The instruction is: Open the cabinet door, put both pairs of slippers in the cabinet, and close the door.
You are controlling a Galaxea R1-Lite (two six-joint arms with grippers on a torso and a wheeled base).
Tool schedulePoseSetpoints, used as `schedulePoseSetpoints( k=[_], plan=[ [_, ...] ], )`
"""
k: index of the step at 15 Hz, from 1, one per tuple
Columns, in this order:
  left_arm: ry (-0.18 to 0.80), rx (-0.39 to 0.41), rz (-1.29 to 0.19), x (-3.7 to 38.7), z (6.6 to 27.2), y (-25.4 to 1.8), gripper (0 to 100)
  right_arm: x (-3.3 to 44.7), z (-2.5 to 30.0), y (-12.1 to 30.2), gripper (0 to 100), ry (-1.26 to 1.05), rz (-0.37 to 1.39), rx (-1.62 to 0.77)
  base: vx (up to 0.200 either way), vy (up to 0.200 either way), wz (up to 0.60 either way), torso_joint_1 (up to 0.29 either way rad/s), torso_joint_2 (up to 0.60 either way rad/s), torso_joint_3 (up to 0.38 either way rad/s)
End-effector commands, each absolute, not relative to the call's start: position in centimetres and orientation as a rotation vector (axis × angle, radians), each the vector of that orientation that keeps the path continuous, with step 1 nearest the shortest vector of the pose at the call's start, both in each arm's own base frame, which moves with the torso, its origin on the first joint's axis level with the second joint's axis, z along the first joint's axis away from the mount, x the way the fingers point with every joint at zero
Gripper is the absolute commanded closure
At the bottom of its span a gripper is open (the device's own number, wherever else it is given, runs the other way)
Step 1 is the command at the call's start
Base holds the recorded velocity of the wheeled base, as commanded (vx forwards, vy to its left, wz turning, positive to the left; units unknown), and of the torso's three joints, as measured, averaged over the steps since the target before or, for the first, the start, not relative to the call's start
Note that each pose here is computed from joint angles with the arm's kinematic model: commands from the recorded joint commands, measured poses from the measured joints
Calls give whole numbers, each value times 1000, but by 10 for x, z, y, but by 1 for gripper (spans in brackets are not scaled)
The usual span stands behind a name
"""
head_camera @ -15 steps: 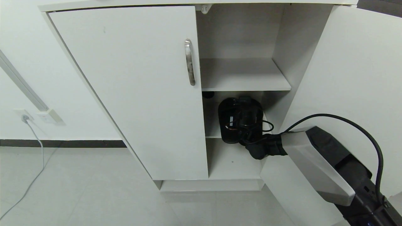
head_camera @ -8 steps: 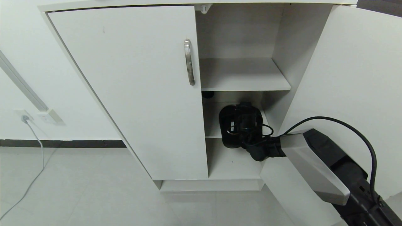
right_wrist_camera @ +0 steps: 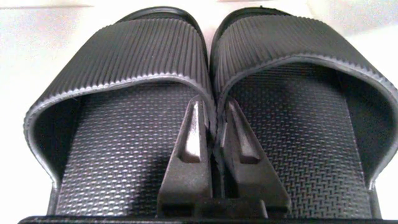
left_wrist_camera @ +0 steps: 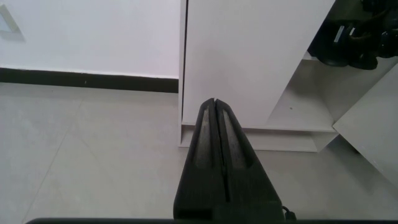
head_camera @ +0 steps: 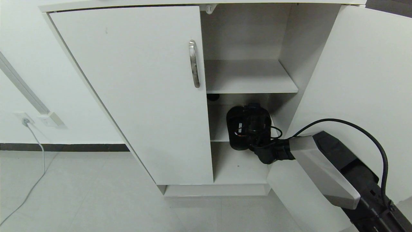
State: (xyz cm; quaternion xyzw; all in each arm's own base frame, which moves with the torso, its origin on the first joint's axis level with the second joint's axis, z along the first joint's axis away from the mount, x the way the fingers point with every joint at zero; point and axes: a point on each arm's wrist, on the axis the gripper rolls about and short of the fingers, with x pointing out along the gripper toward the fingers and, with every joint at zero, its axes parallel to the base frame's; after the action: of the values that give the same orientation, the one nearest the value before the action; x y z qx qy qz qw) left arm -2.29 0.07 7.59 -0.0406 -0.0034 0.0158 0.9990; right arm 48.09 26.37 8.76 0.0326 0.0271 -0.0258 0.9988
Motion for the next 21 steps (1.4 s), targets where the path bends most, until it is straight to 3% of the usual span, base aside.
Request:
schedulePoseSetpoints(
  k=[1, 2, 3, 10, 16, 21],
  plan=[
    [-6, -81, 34, -23, 76, 1, 100, 481, 91, 262, 100, 49, -55, 68, 0, 0, 0, 0, 0, 0],
    [-6, -81, 32, -23, 76, 1, 100, 481, 91, 262, 100, 49, -55, 68, 0, 0, 0, 0, 0, 0],
    [-6, -81, 32, -23, 76, 1, 100, 481, 91, 262, 0, 49, -53, 68, 0, 0, 0, 0, 0, 0],
    [-6, -81, 32, -23, 76, 1, 100, 472, 107, 262, 0, 37, -51, 74, 0, 0, 0, 0, 0, 0],
    [-6, -81, 32, -23, 76, 1, 100, 461, 91, 266, 0, 59, -35, 57, 0, 0, 0, 0, 0, 0],
    [-6, -81, 32, -23, 76, 1, 100, 426, 104, 268, 0, 35, 5, 69, 0, 0, 0, 0, 0, 0]
  ],
)
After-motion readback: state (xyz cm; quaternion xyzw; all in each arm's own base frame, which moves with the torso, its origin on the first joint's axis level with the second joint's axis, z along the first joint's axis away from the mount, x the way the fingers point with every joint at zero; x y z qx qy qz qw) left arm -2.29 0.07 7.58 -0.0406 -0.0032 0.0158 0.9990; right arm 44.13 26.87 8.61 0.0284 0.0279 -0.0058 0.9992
